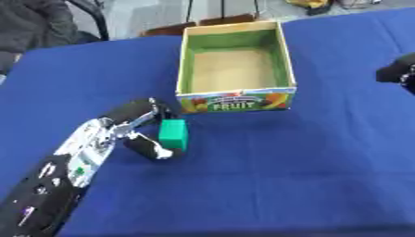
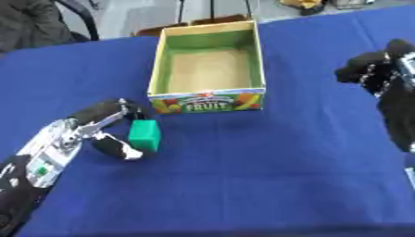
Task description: Pick up objects on the table and place them in the box.
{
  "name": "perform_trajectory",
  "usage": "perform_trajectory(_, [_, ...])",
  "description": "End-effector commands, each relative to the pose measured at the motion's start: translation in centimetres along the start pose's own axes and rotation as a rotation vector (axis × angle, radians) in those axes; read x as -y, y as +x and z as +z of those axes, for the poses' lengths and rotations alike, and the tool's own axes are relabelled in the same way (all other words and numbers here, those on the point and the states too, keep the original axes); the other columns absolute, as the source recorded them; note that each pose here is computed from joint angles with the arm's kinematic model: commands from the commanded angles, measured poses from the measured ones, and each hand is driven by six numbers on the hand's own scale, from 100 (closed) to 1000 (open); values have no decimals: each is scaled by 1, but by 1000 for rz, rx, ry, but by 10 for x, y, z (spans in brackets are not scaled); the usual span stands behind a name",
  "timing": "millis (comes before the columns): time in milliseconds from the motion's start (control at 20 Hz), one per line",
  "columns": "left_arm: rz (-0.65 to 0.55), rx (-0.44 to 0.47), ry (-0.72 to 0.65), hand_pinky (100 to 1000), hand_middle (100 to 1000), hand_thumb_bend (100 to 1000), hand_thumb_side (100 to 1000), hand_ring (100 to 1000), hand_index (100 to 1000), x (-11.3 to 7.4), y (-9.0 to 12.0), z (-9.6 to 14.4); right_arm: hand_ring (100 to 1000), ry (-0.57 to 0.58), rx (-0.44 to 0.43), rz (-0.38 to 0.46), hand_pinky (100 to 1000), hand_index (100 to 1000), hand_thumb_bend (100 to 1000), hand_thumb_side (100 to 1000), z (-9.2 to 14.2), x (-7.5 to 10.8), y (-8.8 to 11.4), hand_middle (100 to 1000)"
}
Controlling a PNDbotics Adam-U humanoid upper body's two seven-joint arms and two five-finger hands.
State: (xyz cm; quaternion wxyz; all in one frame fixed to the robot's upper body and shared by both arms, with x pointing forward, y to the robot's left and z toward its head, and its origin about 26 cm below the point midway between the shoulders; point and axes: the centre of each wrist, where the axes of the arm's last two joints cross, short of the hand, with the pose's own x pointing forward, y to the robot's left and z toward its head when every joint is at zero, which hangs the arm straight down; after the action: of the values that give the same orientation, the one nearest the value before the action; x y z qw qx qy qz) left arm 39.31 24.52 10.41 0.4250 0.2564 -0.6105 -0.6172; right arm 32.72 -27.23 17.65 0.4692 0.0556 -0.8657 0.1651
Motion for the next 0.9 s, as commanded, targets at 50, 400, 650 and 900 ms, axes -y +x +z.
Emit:
perform_trajectory(50, [-27, -11, 10, 591, 540, 609, 372, 529, 715, -4, -4, -1, 660, 9, 23, 13, 716, 623, 100, 936, -4, 1, 6, 546])
perform_trajectory(400, [-26, -23, 27, 448, 399, 548, 318, 398, 546, 5, -7, -6, 660, 10, 22, 13, 716, 622, 100, 938, -4, 1, 6, 545])
perform_trajectory(650, [-15, -35, 82, 306, 246, 458, 265, 258, 379, 9, -11, -7, 660, 9, 20, 13, 716, 621, 100, 939, -4, 1, 6, 545])
perform_trajectory(900, [-14, -30, 120, 259, 170, 487, 228, 189, 294, 8, -16, -3, 660, 6, 19, 15, 716, 621, 100, 939, -4, 2, 5, 544])
